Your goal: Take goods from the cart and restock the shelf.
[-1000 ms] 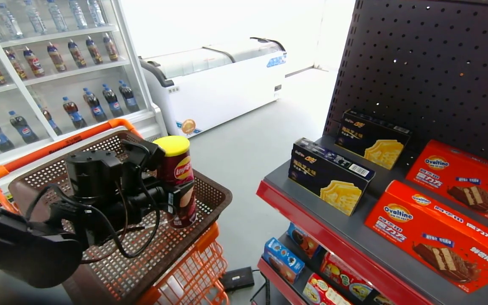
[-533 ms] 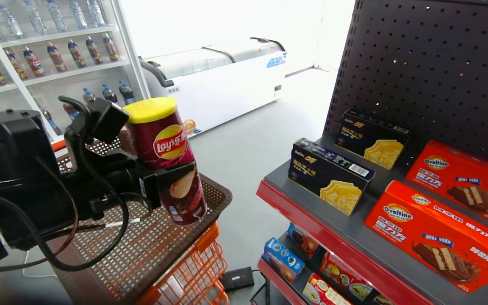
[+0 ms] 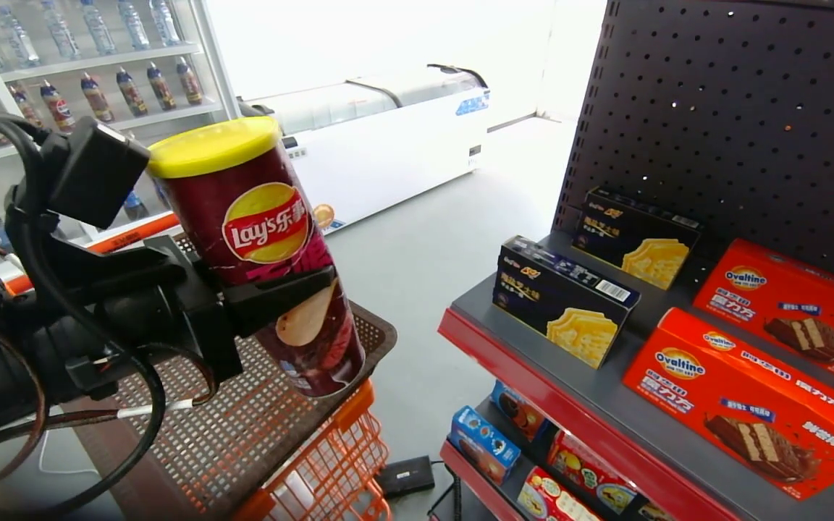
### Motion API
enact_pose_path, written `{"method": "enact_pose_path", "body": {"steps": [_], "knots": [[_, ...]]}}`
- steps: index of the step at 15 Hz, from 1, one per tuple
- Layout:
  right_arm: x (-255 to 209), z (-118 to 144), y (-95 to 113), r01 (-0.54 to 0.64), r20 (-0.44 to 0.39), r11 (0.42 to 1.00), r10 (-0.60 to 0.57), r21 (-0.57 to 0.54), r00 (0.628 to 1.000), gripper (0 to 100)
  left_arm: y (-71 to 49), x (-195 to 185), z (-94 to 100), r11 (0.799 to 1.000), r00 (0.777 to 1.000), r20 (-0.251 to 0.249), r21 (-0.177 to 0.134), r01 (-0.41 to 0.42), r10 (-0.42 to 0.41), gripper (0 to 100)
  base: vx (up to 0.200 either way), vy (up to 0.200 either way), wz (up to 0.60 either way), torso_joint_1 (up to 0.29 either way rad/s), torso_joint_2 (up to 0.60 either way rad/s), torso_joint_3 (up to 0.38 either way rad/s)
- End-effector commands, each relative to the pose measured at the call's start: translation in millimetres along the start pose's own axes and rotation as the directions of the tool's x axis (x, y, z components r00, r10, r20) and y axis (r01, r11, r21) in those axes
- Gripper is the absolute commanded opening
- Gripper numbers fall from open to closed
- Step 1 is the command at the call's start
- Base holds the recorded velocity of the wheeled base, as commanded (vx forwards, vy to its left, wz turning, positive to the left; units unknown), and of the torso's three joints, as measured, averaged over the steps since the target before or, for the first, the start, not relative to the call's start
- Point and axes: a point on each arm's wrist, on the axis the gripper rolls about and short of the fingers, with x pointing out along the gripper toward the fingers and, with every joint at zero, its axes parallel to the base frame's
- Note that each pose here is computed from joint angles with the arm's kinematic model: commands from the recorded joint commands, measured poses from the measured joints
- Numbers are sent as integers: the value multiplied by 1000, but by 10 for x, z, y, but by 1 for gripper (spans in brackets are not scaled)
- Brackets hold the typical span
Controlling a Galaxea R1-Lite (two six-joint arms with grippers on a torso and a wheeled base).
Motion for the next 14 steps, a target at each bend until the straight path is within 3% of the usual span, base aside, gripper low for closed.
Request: {"method": "enact_pose_path", "body": {"steps": [1, 6, 10, 14], "knots": [[0, -1, 0, -1, 0, 1000, 1, 0, 1000, 100, -91, 20, 30, 999, 998, 26, 10, 52, -52, 0, 0, 0, 0, 0, 0, 0], [0, -1, 0, -1, 0, 1000, 1, 0, 1000, 100, -112, -60, 49, 995, 994, 57, 22, 93, -94, 0, 0, 0, 0, 0, 0, 0], [0, -1, 0, -1, 0, 1000, 1, 0, 1000, 100, -146, -116, -115, 994, 994, 9, 2, 106, -106, 0, 0, 0, 0, 0, 0, 0], [0, -1, 0, -1, 0, 1000, 1, 0, 1000, 100, -161, -112, -115, 985, 985, 5, -2, 170, -170, 0, 0, 0, 0, 0, 0, 0]]}}
